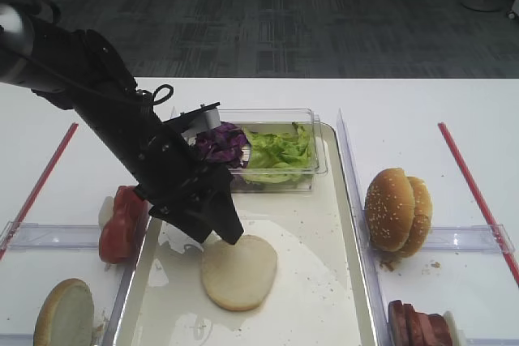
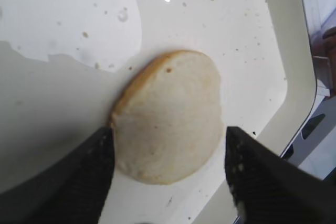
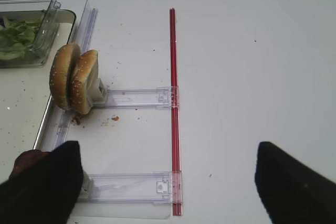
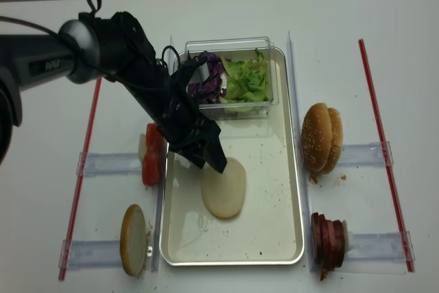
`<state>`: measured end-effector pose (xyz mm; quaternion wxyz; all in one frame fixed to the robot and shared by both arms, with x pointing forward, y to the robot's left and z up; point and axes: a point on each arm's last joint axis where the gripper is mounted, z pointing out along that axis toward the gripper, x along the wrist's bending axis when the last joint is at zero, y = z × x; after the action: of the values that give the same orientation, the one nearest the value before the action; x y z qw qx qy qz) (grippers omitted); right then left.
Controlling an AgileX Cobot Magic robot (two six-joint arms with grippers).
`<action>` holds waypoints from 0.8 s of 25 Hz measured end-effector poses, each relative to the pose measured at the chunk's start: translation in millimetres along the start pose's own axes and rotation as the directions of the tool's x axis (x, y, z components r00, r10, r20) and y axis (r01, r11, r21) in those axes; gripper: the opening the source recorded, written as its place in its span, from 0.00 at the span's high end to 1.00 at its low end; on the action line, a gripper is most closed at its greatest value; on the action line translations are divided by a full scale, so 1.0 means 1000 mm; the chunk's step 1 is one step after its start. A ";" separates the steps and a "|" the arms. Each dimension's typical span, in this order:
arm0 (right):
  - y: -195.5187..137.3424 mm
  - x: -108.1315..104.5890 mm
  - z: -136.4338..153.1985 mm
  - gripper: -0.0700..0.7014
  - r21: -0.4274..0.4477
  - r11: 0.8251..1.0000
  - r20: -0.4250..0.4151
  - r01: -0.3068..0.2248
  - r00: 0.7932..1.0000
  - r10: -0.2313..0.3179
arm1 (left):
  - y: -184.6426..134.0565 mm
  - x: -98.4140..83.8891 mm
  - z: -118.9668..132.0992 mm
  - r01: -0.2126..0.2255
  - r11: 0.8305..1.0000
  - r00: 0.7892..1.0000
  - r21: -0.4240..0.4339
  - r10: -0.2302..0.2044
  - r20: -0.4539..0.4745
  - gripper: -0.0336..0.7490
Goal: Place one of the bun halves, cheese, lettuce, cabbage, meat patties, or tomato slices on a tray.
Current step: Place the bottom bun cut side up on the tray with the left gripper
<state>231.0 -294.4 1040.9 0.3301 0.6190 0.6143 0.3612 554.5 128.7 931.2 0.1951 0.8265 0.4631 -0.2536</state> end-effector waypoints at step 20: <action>0.000 0.000 0.000 0.03 0.000 1.000 0.000 0.000 1.000 0.000 | 0.001 -0.001 -0.002 -0.012 1.000 1.000 0.015 0.012 -0.003 0.42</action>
<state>231.0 -294.4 1040.9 0.3301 0.6190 0.6143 0.3612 555.2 129.0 933.7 0.1899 0.8311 0.4564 -0.2547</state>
